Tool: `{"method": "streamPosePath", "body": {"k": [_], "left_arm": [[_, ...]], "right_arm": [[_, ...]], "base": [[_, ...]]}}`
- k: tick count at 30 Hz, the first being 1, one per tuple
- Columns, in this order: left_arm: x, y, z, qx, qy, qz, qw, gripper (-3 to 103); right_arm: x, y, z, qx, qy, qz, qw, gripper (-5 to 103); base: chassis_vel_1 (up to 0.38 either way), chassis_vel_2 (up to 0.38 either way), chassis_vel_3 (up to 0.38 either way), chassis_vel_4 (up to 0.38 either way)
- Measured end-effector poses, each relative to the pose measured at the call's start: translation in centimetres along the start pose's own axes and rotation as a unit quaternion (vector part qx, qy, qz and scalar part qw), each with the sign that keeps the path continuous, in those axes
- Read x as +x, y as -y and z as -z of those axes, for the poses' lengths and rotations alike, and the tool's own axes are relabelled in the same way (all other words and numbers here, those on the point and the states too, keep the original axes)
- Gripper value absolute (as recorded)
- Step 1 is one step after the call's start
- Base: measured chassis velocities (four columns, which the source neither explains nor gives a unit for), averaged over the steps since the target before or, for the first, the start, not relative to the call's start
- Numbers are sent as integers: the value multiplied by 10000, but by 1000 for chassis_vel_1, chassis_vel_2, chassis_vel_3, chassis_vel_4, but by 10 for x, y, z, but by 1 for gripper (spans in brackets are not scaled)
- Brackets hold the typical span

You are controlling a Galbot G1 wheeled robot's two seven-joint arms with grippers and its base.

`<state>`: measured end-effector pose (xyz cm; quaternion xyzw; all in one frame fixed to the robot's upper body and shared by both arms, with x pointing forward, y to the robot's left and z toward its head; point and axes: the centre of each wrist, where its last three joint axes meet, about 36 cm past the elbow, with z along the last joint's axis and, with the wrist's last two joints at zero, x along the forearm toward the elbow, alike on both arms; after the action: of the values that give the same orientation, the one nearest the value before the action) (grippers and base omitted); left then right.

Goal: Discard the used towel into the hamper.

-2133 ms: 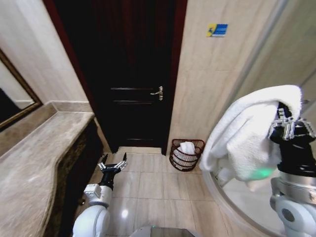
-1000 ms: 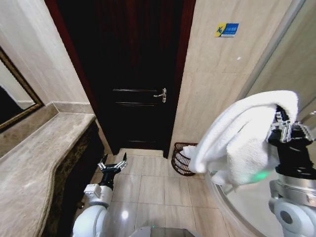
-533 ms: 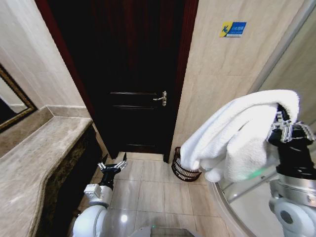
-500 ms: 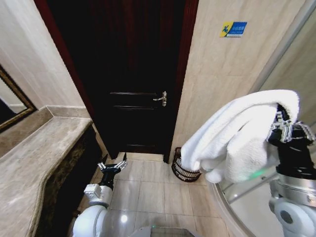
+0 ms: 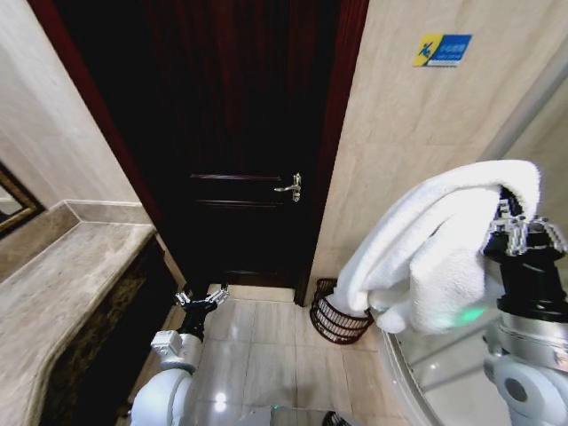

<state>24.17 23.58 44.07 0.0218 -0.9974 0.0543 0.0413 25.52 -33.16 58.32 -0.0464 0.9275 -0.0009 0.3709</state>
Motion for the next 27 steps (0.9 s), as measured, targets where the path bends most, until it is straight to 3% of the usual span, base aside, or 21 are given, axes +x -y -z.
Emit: {"method": "streamPosePath", "body": {"k": [27], "left_arm": [[0, 0, 0, 0, 0, 0, 10000, 100]], "right_arm": [[0, 0, 0, 94, 241, -36, 9997, 4]], "base": [[-24, 24, 22, -25]]}}
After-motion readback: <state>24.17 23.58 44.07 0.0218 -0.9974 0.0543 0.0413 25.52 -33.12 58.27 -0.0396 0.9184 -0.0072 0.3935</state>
